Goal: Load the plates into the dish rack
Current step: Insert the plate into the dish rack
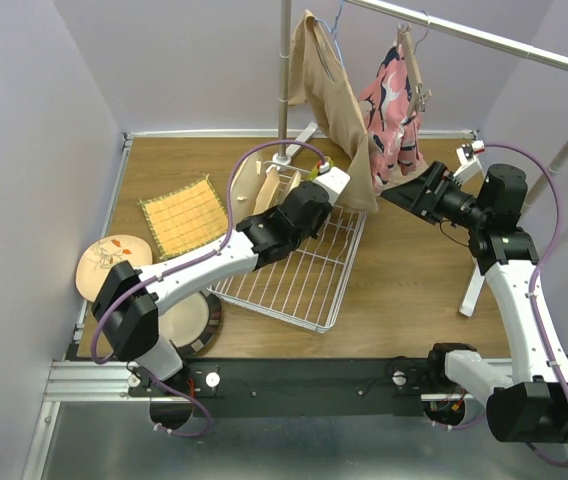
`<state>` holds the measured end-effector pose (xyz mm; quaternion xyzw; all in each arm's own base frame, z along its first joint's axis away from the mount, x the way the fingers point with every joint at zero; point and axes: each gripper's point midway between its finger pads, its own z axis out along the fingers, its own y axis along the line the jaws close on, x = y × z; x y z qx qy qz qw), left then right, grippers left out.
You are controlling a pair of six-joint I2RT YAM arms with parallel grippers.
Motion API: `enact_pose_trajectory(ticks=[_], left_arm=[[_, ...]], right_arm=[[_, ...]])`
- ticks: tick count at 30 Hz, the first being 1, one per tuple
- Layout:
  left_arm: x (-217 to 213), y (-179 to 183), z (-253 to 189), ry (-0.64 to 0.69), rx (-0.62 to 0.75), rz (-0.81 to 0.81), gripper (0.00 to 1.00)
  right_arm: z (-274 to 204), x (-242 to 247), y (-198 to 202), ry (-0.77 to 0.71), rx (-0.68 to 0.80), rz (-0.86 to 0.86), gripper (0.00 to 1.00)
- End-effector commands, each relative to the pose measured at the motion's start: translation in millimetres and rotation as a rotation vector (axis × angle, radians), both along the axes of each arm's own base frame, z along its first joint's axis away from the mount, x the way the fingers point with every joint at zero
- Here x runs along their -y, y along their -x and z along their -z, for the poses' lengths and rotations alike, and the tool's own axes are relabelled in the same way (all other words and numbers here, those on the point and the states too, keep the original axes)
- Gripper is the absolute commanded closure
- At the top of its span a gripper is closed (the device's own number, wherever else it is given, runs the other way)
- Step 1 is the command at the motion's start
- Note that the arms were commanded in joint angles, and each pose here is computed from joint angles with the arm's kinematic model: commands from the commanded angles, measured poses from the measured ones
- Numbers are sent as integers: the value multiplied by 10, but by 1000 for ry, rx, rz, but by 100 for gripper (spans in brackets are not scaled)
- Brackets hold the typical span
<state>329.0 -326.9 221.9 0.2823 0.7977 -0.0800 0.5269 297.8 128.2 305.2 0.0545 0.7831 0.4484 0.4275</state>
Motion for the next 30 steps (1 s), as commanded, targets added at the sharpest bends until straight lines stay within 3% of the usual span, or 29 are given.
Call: enact_pose_trajectory(ticks=[1, 30], left_arm=[[-8, -214, -465, 128, 91, -94, 100], [-240, -315, 109, 44, -33, -137, 100]], right_arm=[[39, 40, 19, 4, 0, 17, 0], [111, 56, 29, -3, -22, 21, 0]])
